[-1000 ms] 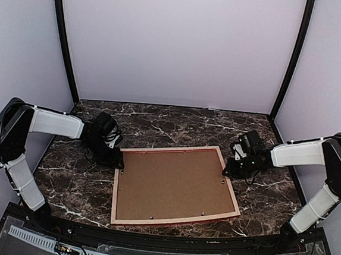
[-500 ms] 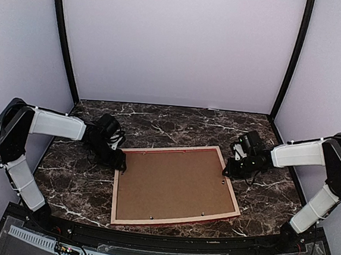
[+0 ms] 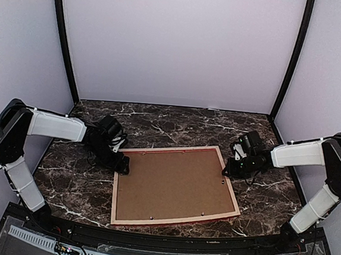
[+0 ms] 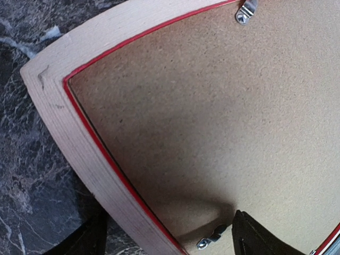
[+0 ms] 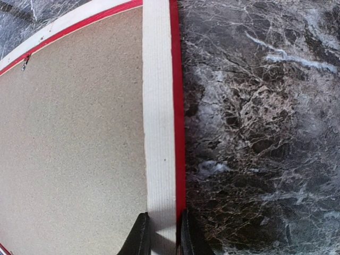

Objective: Put the photo into the frame
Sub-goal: Press the fastener onto the backboard.

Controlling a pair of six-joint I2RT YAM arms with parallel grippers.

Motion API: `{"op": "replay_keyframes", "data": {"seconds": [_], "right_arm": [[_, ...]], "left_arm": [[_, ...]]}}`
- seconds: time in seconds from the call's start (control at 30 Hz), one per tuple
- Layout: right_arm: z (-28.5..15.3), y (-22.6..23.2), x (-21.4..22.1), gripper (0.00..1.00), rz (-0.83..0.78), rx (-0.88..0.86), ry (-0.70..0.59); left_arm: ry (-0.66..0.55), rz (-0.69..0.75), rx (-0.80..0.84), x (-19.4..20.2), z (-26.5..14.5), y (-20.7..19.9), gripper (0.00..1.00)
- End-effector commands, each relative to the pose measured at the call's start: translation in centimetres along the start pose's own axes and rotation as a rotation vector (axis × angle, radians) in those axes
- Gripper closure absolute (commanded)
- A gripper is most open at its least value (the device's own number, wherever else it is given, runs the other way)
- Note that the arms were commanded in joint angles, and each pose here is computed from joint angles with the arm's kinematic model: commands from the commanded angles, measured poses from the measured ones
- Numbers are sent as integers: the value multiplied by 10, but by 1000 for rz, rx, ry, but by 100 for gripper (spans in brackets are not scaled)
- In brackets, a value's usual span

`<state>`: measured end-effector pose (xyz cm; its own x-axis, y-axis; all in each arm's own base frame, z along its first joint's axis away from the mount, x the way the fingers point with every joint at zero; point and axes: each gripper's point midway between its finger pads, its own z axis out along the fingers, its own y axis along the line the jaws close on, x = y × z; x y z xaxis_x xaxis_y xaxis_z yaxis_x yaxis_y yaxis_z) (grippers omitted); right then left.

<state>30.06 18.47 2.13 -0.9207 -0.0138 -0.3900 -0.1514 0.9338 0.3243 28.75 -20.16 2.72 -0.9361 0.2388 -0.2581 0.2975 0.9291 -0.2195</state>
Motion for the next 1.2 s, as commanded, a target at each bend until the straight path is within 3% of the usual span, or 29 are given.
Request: {"op": "replay_keyframes", "data": {"seconds": [0.0,0.37,1.17], "right_arm": [[20,-31,72,100,94,85,236],[20,-31,75,100,94,82,241],[22,-31,79,100,95,77,248]], "left_arm": [[23,-10,-38,14,-12,7,13],[-40,-41,-50,-2,-18,8,9],[-53,-91,-119,-11,-12,27,8]]}}
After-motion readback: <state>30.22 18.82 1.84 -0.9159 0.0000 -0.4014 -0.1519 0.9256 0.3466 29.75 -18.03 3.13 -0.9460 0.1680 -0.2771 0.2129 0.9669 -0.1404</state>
